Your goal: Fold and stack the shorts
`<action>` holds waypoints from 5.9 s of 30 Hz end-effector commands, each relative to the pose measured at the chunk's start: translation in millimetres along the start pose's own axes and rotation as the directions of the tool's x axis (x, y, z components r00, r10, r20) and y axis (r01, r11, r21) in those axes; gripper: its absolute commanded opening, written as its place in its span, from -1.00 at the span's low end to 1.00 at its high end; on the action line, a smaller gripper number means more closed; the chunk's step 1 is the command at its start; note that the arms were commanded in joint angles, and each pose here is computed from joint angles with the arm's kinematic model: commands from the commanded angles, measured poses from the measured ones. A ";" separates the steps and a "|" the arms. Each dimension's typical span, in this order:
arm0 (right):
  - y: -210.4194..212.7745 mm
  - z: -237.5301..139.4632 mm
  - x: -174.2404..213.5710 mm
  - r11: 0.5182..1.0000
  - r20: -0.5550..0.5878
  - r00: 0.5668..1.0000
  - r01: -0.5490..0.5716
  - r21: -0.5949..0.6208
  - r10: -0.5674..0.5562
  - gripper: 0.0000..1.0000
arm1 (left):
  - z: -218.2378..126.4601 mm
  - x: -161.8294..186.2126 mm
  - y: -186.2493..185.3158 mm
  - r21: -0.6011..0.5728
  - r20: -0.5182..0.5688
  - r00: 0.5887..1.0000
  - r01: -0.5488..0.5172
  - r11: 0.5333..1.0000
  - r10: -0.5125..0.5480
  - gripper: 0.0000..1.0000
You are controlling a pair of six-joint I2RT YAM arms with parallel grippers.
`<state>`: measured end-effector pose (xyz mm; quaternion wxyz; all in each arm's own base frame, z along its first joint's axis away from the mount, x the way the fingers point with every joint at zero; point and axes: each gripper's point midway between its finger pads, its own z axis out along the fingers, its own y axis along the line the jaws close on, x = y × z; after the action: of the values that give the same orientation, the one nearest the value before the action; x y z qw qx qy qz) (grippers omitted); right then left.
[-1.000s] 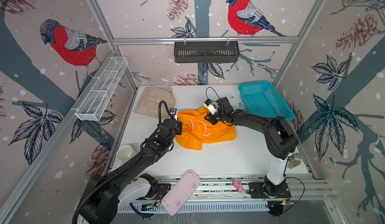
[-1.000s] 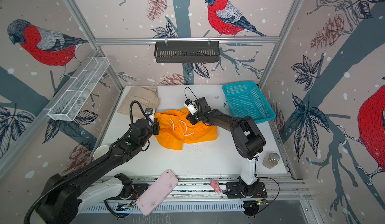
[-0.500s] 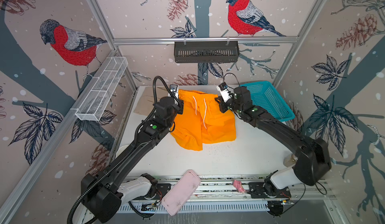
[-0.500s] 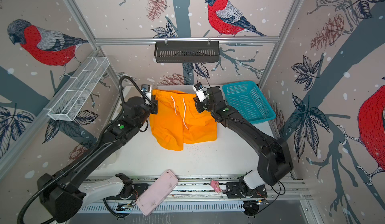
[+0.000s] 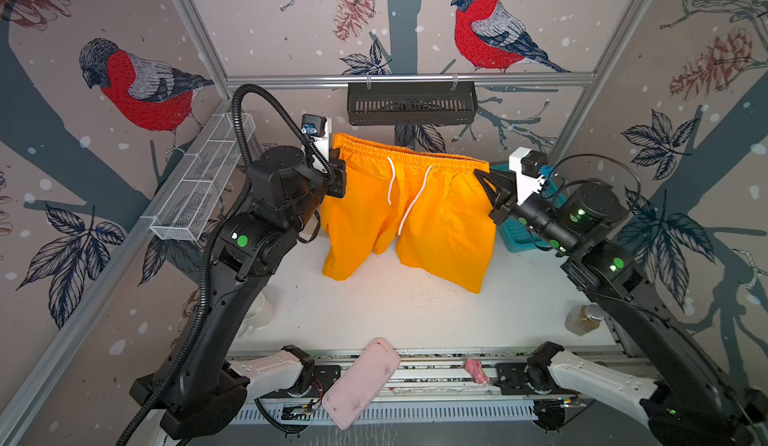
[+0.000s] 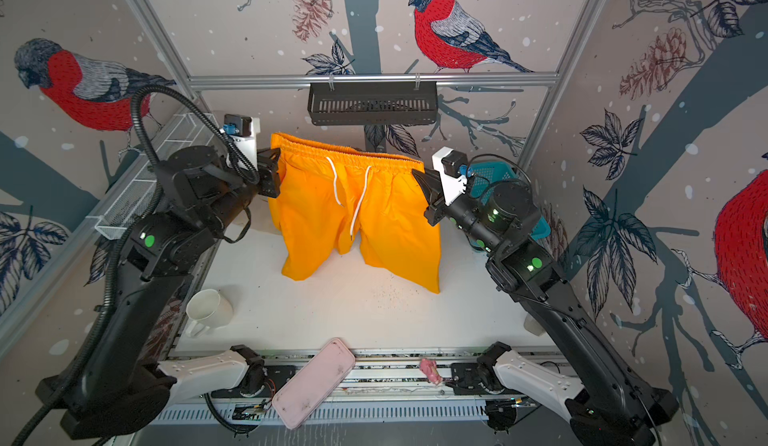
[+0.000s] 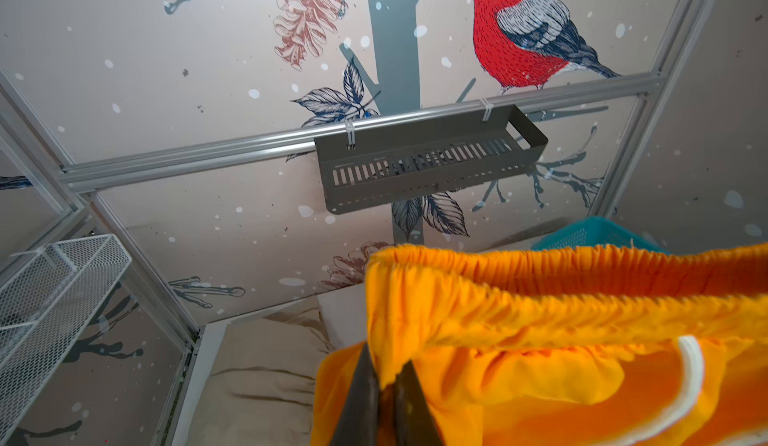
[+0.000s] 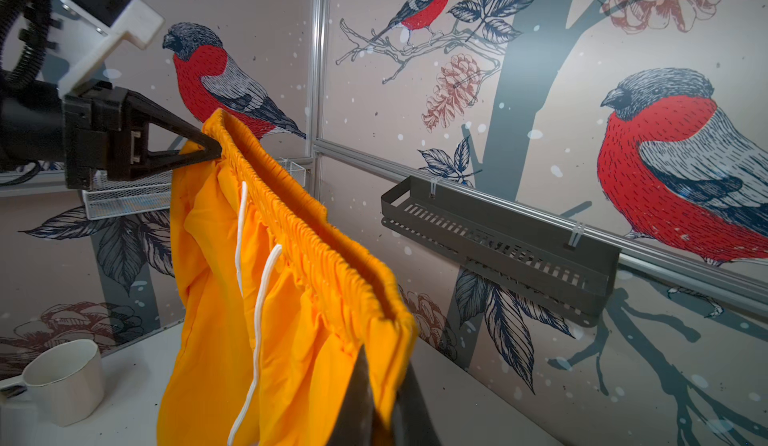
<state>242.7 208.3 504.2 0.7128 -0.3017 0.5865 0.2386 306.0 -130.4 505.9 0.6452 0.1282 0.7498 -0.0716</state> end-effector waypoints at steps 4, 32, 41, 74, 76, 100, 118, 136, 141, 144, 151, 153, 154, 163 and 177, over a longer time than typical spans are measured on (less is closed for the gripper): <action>17.0 -17.9 -25.0 0.995 0.008 0.999 -0.041 -0.091 0.042 -0.99 | -30.3 14.4 -9.6 0.097 -0.098 0.995 0.020 0.995 -0.011 -1.00; -127.7 141.2 263.9 0.987 -0.377 0.912 -0.154 0.049 0.161 -0.99 | 224.9 202.4 133.7 -0.224 -0.387 0.921 -0.059 0.973 -0.033 -1.00; -147.1 213.9 341.8 0.976 -0.359 0.909 -0.213 0.033 0.211 -0.84 | 287.8 249.9 152.4 -0.289 -0.374 0.927 -0.079 0.954 -0.037 -1.00; -66.2 -30.0 447.1 0.765 -0.664 0.400 -0.188 0.616 0.632 0.83 | 93.7 378.7 -86.2 0.066 -0.802 0.559 0.433 0.899 -0.210 0.96; -56.9 -38.0 456.3 0.764 -0.668 0.384 -0.207 0.611 0.638 0.82 | 80.5 399.8 -95.1 0.059 -0.825 0.523 0.455 0.888 -0.213 0.96; -59.5 -14.1 479.9 0.773 -0.671 0.391 -0.242 0.586 0.630 -0.97 | 67.4 439.6 -190.9 0.214 -0.855 0.499 0.585 0.782 -0.139 -1.00; -170.5 104.0 409.7 0.829 -0.616 0.603 -0.144 0.540 0.506 0.37 | 139.6 324.8 -232.0 0.256 -0.676 0.720 0.427 0.867 -0.156 0.95; 231.3 92.8 365.6 0.953 -0.757 0.652 -0.252 -0.171 0.037 0.81 | 149.4 252.4 147.3 -0.498 -0.213 0.880 0.276 0.822 -0.425 0.96; 274.6 100.4 405.0 0.940 -0.796 0.603 -0.240 -0.240 -0.049 0.84 | 158.2 254.9 169.1 -0.529 -0.215 0.893 0.233 0.816 -0.394 0.96; 285.0 105.5 434.7 0.950 -0.830 0.551 -0.203 -0.238 -0.090 0.84 | 160.1 266.0 185.9 -0.555 -0.242 0.865 0.249 0.794 -0.440 0.96; 289.4 110.6 472.0 0.954 -0.869 0.475 -0.168 -0.247 -0.142 0.41 | 163.9 276.4 187.5 -0.518 -0.266 0.847 0.277 0.809 -0.460 0.96; 288.5 104.4 480.4 0.954 -0.882 0.448 -0.170 -0.248 -0.150 0.18 | 165.5 280.7 186.3 -0.513 -0.277 0.843 0.277 0.813 -0.462 0.96; 285.8 99.6 483.8 0.956 -0.889 0.433 -0.167 -0.242 -0.149 -0.03 | 167.0 284.0 185.2 -0.510 -0.285 0.840 0.276 0.815 -0.462 0.96; 230.0 14.4 484.8 0.987 -0.952 0.301 -0.122 -0.100 -0.059 -0.50 | 176.9 304.8 170.1 -0.451 -0.340 0.804 0.317 0.834 -0.489 0.96; 128.9 -84.3 451.6 0.860 -0.855 0.188 -0.282 0.424 0.483 0.54 | 188.0 355.6 117.5 -0.274 -0.454 0.691 0.493 0.826 -0.563 0.92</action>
<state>189.4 249.6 28.3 0.1945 -0.2348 0.9460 0.1100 458.3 -28.3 113.9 0.3456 -0.1274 0.9185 -0.1435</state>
